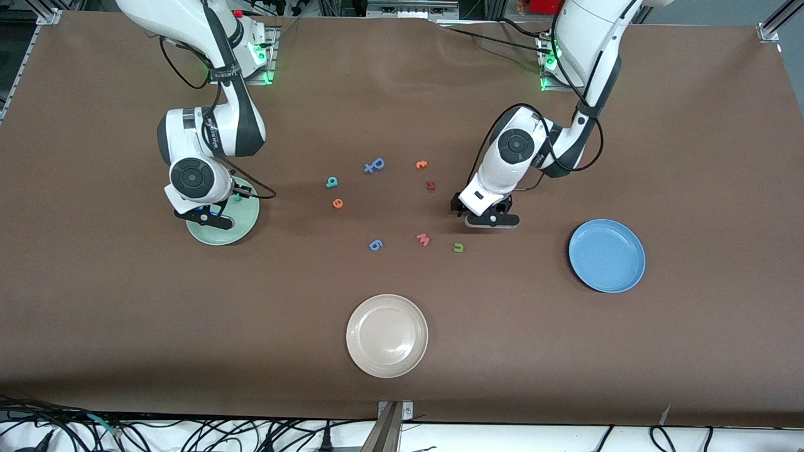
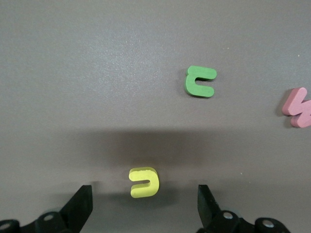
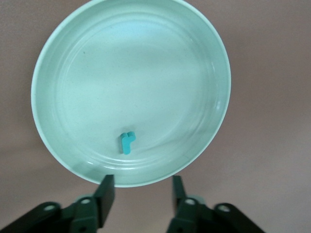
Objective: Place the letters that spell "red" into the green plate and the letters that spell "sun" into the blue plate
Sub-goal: 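Grasp the yellow u with the left gripper while the right gripper grasps the orange e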
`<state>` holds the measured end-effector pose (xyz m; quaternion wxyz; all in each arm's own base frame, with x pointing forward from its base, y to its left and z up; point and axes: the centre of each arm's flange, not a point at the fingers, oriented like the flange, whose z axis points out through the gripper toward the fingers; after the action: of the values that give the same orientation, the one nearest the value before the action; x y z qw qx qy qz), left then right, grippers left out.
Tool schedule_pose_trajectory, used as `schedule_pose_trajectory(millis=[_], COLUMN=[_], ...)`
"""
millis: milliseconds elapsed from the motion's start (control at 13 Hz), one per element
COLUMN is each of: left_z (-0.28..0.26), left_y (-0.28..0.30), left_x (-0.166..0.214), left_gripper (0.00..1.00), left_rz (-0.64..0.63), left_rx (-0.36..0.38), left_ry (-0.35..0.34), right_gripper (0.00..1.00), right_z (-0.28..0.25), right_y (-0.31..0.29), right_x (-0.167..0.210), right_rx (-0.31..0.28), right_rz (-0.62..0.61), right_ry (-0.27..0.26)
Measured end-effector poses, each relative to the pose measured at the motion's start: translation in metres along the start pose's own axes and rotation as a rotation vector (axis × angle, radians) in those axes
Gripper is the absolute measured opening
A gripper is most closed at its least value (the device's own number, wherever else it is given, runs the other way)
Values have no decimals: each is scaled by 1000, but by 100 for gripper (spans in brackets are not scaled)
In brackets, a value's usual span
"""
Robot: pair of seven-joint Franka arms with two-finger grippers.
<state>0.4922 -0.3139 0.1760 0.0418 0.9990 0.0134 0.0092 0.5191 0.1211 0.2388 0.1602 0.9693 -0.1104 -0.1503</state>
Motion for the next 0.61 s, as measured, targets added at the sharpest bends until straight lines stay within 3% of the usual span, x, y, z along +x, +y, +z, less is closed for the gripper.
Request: schedule_pose_trajectory(millis=[153,230,383,537,614], left_z=[4,5,5,4,3], left_y=[0,0,0,1,1], left_x=[-1,-1,-1,0,1], left_gripper=[93,83,59,54,41], left_rz=[0,0,0,0,0], left_rx=[3,4,3,1,0], left_ry=[-6,-7,-6,-4,-2], right_gripper=[85,96,98,95,94], right_z=[-5,-11,-31,-51,-56], right_y=[-10,-22,-61,-104,-124], right_x=[-4,-9,-24,-40,-50], right_rx=[6,22,98,182,217], right_rz=[-16,-29,-47,-24,2], right_ry=[6,13,40,101,134])
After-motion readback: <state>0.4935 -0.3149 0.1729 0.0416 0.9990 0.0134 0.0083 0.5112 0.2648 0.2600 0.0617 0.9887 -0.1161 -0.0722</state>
